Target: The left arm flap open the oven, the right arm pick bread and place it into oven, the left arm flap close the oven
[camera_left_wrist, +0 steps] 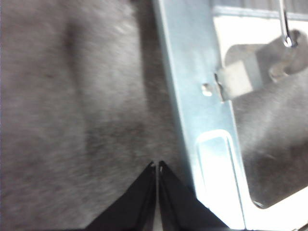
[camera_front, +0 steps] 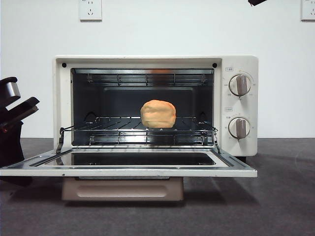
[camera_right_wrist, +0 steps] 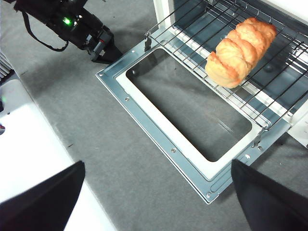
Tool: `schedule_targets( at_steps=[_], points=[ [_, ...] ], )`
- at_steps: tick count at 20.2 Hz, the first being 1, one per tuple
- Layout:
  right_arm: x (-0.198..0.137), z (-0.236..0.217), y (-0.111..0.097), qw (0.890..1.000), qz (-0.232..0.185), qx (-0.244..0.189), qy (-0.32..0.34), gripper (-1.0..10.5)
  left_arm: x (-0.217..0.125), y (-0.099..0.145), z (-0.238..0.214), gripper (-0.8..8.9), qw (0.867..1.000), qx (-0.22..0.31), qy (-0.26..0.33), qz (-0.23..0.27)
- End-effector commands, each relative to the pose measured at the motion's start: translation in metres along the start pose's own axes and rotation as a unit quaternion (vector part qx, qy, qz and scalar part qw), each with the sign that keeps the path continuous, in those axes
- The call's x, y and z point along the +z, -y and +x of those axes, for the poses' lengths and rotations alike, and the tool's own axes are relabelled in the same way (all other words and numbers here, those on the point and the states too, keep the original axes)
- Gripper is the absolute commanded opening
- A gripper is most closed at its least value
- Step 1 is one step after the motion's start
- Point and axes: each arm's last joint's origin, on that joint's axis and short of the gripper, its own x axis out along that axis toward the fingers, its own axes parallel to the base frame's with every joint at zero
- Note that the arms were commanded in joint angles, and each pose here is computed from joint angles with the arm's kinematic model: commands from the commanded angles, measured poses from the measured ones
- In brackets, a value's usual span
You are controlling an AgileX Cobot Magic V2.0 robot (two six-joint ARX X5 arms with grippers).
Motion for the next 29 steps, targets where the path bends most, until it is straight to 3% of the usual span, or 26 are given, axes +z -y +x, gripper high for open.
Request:
schedule_targets(
  at_steps=[1,15,29],
  points=[
    [0.004,-0.002,-0.002,1.0,-0.006,0.005,0.006,4.8,0.0,-0.002,0.005,0.14,1.0,-0.013,-0.011,0.001],
    [0.004,-0.002,-0.002,1.0,-0.002,0.005,0.006,4.8,0.014,-0.006,-0.002,0.15,0.989,-0.142,0.036,-0.019],
    [0.004,-0.002,-0.002,1.0,0.004,0.005,0.006,4.8,0.031,-0.008,-0.023,0.15,0.977,-0.176,0.118,-0.021]
  ],
)
